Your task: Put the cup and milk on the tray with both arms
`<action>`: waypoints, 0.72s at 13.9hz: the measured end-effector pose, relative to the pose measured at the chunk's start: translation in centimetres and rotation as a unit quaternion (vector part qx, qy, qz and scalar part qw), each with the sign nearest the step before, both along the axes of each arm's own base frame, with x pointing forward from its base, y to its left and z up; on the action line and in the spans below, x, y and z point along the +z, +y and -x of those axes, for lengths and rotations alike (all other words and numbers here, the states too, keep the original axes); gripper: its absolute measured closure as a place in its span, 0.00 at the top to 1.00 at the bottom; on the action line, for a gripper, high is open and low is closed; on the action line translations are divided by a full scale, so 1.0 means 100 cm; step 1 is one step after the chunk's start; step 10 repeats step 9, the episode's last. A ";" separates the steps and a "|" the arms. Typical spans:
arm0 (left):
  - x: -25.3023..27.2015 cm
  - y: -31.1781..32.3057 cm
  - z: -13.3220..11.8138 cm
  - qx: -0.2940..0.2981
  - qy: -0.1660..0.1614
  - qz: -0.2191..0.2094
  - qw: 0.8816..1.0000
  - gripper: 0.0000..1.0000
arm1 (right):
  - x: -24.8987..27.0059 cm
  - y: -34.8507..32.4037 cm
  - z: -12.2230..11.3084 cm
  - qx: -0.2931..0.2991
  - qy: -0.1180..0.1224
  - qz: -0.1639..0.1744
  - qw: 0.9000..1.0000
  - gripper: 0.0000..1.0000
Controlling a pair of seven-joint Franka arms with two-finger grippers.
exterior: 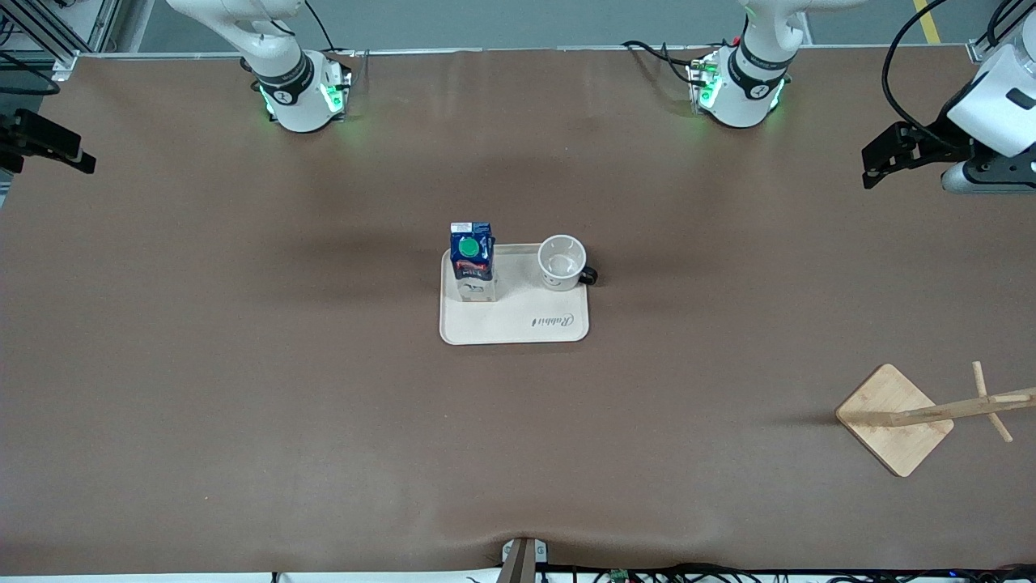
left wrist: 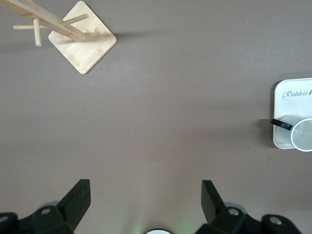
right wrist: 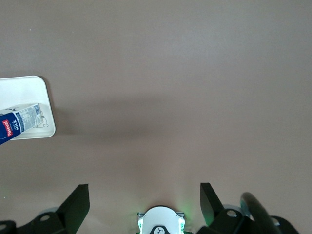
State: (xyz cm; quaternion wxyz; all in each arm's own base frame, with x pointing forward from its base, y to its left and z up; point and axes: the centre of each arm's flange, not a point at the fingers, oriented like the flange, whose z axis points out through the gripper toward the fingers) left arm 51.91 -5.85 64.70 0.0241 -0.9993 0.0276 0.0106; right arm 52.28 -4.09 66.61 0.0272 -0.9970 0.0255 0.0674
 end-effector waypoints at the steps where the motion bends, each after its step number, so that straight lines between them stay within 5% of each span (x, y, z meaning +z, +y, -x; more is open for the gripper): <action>1: 0.000 0.000 0.000 0.000 0.000 0.000 1.000 1.00 | -0.005 0.000 -0.001 0.000 0.003 0.000 1.000 1.00; 10: 0.002 0.000 0.000 0.000 -0.002 0.000 1.000 1.00 | -0.009 0.002 -0.002 0.002 0.005 0.001 1.000 1.00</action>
